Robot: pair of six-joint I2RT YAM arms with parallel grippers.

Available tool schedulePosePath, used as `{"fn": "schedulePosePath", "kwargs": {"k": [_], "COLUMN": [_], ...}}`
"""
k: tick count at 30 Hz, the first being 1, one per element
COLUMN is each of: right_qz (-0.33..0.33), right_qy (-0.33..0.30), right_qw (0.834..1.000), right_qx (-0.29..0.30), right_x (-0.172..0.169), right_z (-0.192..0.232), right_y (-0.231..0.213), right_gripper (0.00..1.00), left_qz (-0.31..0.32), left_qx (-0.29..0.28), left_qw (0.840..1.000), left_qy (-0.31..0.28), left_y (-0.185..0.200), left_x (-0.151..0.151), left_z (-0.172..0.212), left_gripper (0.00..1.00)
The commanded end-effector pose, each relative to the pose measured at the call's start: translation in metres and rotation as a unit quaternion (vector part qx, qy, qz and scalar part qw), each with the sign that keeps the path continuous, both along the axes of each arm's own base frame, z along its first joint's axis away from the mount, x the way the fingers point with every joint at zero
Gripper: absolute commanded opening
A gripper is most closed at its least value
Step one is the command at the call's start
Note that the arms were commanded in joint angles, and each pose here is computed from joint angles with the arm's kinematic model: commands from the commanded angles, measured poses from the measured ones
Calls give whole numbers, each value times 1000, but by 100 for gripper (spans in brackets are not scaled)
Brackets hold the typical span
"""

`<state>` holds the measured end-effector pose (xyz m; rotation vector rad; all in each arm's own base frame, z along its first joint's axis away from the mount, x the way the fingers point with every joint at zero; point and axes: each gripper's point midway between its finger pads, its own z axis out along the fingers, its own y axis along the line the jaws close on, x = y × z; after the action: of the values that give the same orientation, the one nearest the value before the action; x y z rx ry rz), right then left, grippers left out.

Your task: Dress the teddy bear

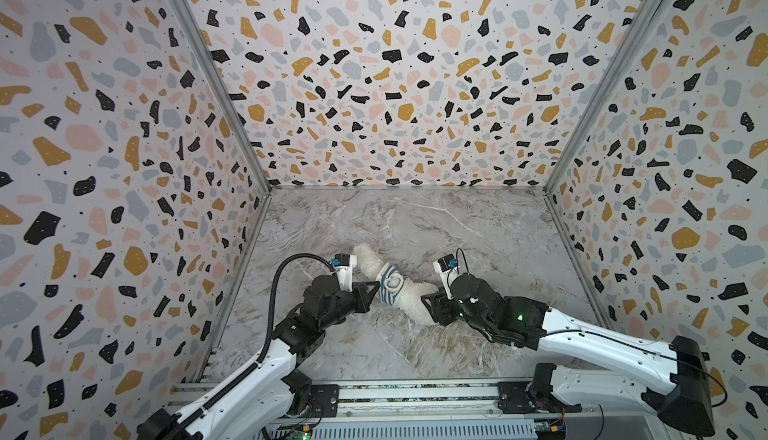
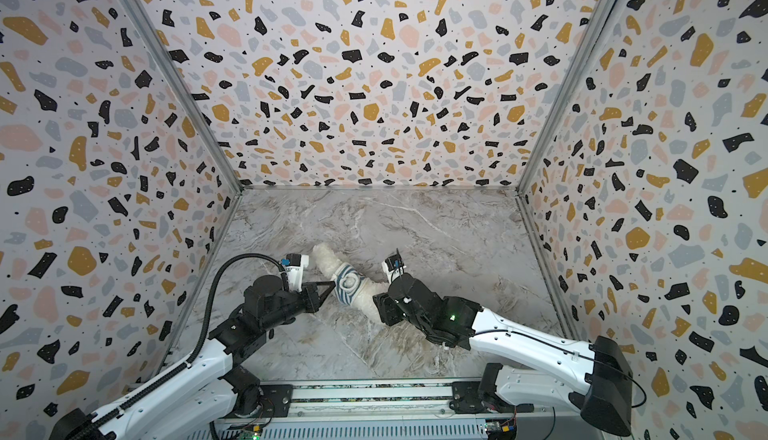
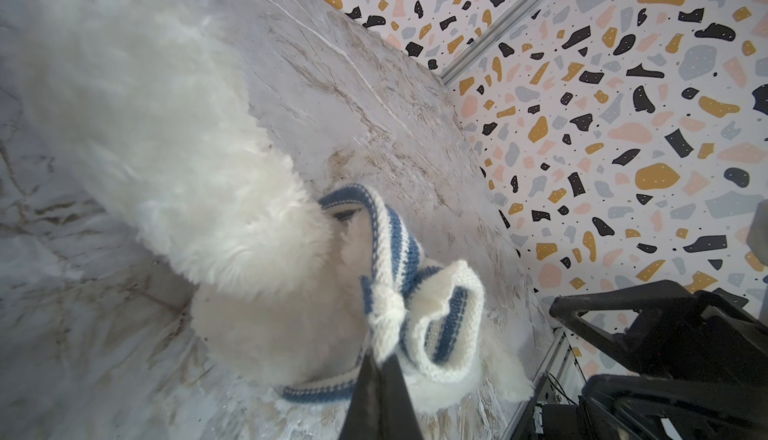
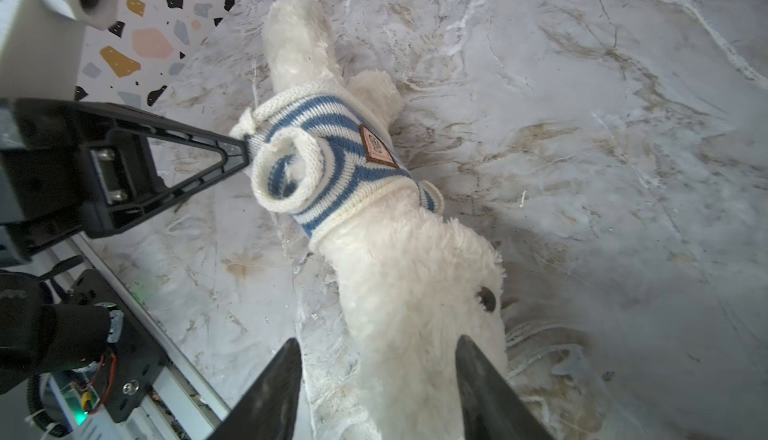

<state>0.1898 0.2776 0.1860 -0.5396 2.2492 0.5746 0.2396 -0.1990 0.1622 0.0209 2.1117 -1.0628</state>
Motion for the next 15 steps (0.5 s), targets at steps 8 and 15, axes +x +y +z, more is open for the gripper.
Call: {"fn": "schedulePosePath", "kwargs": {"k": [8, 15], "right_qz": [12, 7], "right_qy": [-1, -8], "right_qw": [995, 994], "right_qx": [-97, -112], "right_x": [-5, -1], "right_z": [-25, -30], "right_y": [-5, -4], "right_gripper": [58, 39], "left_qz": [-9, -10], "left_qx": [-21, -19], "left_qw": [999, 999], "left_qy": [-28, -27], "left_y": [-7, -7], "left_x": [5, 3], "left_z": [23, 21], "left_gripper": [0, 0]}}
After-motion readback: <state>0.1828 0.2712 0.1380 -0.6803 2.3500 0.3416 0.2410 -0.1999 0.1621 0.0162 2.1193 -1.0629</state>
